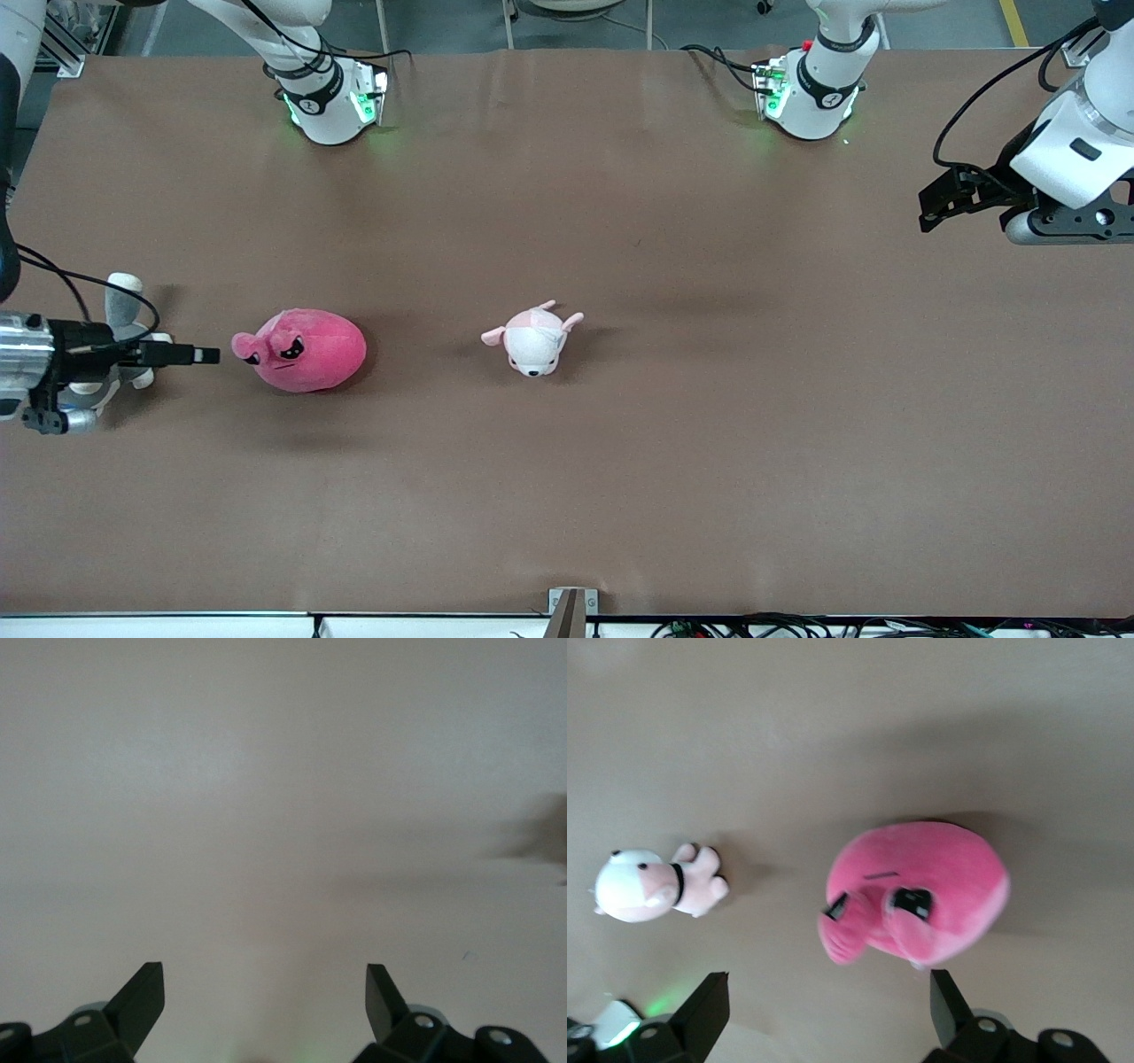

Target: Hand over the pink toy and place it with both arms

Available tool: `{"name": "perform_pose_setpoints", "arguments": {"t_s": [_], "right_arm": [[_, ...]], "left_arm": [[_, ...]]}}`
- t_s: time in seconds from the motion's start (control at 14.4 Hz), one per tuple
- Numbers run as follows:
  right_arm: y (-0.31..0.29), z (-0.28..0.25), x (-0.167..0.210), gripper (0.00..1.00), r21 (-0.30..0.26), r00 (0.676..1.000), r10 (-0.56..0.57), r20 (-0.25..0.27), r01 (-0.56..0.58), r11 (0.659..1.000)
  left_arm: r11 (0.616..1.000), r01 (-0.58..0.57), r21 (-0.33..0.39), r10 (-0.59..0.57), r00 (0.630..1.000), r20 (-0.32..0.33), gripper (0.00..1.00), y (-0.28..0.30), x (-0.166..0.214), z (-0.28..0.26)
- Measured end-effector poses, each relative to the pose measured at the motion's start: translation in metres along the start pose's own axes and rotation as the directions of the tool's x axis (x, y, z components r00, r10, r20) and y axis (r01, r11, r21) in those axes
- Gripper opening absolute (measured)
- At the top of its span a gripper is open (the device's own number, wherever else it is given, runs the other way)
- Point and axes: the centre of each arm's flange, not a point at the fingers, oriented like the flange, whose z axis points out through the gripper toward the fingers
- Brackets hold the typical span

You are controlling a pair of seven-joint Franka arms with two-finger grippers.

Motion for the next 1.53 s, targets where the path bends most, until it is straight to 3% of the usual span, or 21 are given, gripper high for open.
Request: {"name": "perform_pose_setpoints", "arguments": {"t_s": [0.28,0.42,0.56,0.98,1.53], "right_arm": [[-0.064,-0.059,-0.038,1.0,-0.27,0.994,-0.081,-0.08,0.057,0.961],[-0.091,-0.088,-0.062,1.0,-0.371,0.985,-0.118,-0.123,0.065,0.927],[-0.11,-0.113,-0.085,1.0,-0.436,0.975,-0.148,-0.163,0.063,0.898],[-0.111,-0.143,-0.13,1.0,-0.454,0.955,-0.159,-0.248,0.03,0.891],[-0.098,-0.117,-0.158,1.0,-0.451,0.96,-0.134,-0.245,0.01,0.893]], "left_arm": [[1.0,0.006,0.003,-0.006,1.0,0.008,1.0,-0.003,-0.009,-0.015],[1.0,0.013,0.004,-0.013,1.0,0.004,1.0,-0.007,-0.016,-0.028],[1.0,0.017,0.005,-0.017,1.0,0.008,1.0,-0.01,-0.019,-0.031],[1.0,0.018,0.006,-0.018,1.0,0.019,1.0,-0.01,-0.02,-0.03],[1.0,0.014,0.006,-0.014,1.0,0.018,1.0,-0.008,-0.02,-0.03]]}}
